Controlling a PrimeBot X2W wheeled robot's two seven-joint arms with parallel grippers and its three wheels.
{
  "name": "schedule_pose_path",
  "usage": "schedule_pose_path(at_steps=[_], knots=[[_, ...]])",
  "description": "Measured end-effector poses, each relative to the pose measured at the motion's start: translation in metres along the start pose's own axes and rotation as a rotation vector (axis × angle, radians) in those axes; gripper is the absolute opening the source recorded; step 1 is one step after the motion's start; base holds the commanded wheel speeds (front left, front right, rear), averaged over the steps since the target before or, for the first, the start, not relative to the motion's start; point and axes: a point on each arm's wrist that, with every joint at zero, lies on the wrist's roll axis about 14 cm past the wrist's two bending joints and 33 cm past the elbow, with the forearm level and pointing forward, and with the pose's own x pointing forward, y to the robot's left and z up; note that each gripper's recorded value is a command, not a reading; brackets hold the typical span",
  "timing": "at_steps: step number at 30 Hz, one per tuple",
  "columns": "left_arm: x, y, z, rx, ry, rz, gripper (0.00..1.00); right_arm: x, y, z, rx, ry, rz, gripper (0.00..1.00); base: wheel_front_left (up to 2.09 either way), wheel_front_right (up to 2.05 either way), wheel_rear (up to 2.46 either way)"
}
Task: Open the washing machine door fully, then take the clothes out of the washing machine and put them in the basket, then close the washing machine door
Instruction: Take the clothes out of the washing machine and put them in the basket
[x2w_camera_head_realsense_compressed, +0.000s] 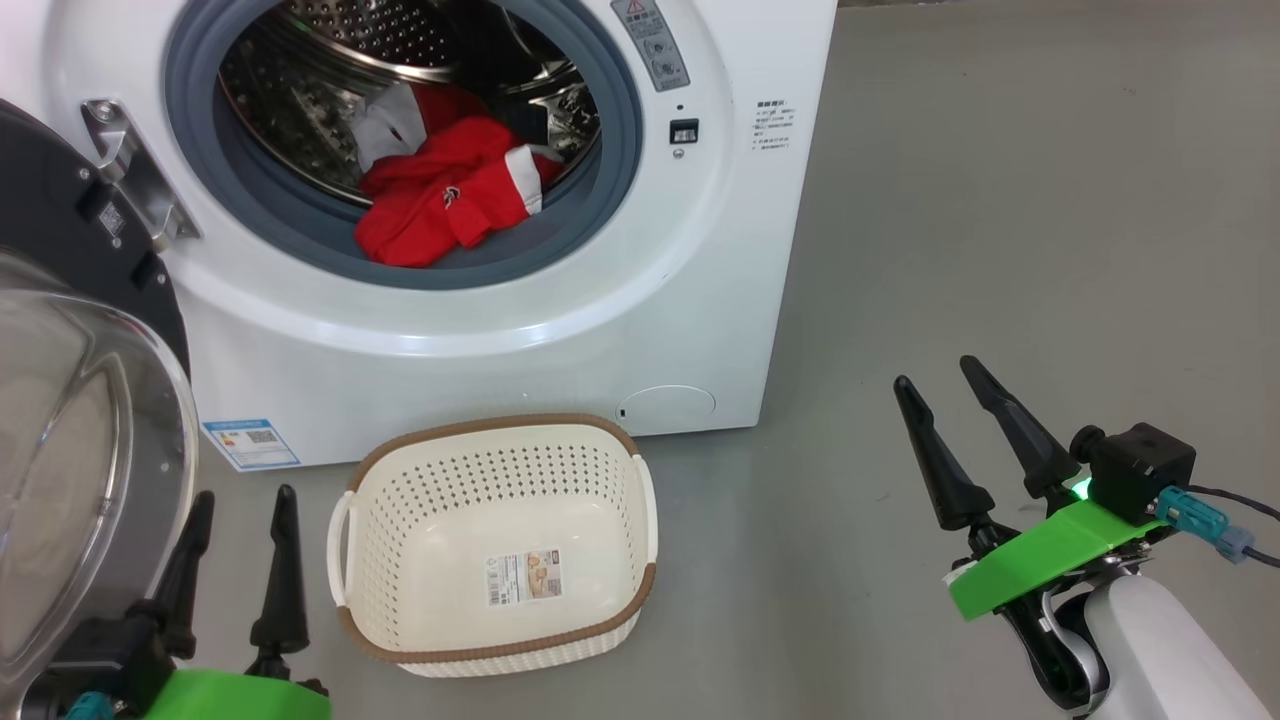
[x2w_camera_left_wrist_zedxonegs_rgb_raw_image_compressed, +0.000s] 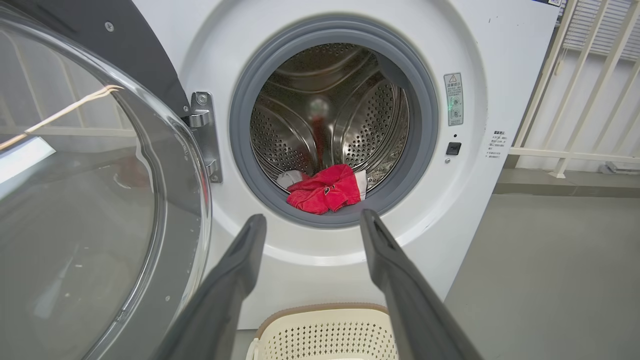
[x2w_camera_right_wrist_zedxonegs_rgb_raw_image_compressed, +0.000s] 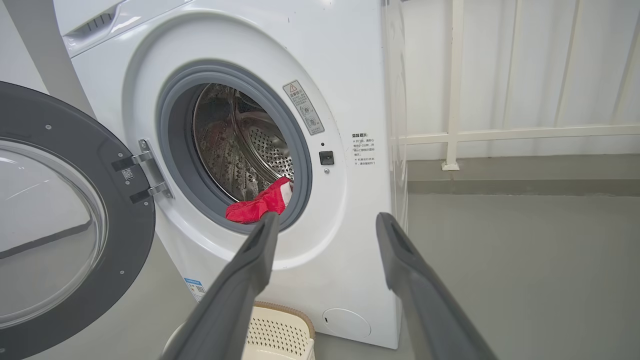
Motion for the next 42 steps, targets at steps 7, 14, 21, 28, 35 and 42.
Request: schedule_pose_path(at_steps=[7, 14, 21, 28, 35, 42], knots=[[0.0001, 0.0013, -0.0002, -0.003, -0.001, 0.007, 1.00, 0.0003, 0.0001, -0.0013, 0.001, 0.003, 0.000, 1.00, 0.61, -0.67, 0.05], [-0.0001, 0.0013, -0.0017, 0.000, 0.003, 0.004, 1.00, -0.0005, 0.0003, -0.0046, 0.005, 0.011, 0.000, 1.00, 1.34, -1.40, 0.06], [0.0001, 0.0015, -0.0030, -0.006, 0.005, 0.008, 1.00, -0.0004, 0.0010, -0.0052, 0.009, 0.011, -0.001, 1.00, 1.27, -1.30, 0.03], [0.0006, 0.0008, -0.0038, -0.014, 0.006, 0.000, 1.00, -0.0002, 0.0005, -0.0061, 0.009, 0.013, -0.002, 1.00, 0.53, -0.53, 0.00], [-0.0006, 0.0038, -0.0071, -0.015, 0.016, 0.011, 1.00, 0.0003, 0.0010, -0.0064, 0.010, 0.013, -0.001, 1.00, 0.00, 0.00, 0.00], [-0.0014, 0.0047, -0.0064, -0.016, 0.014, 0.011, 1.00, 0.0003, 0.0020, -0.0047, 0.010, 0.009, 0.001, 1.00, 0.00, 0.00, 0.00]])
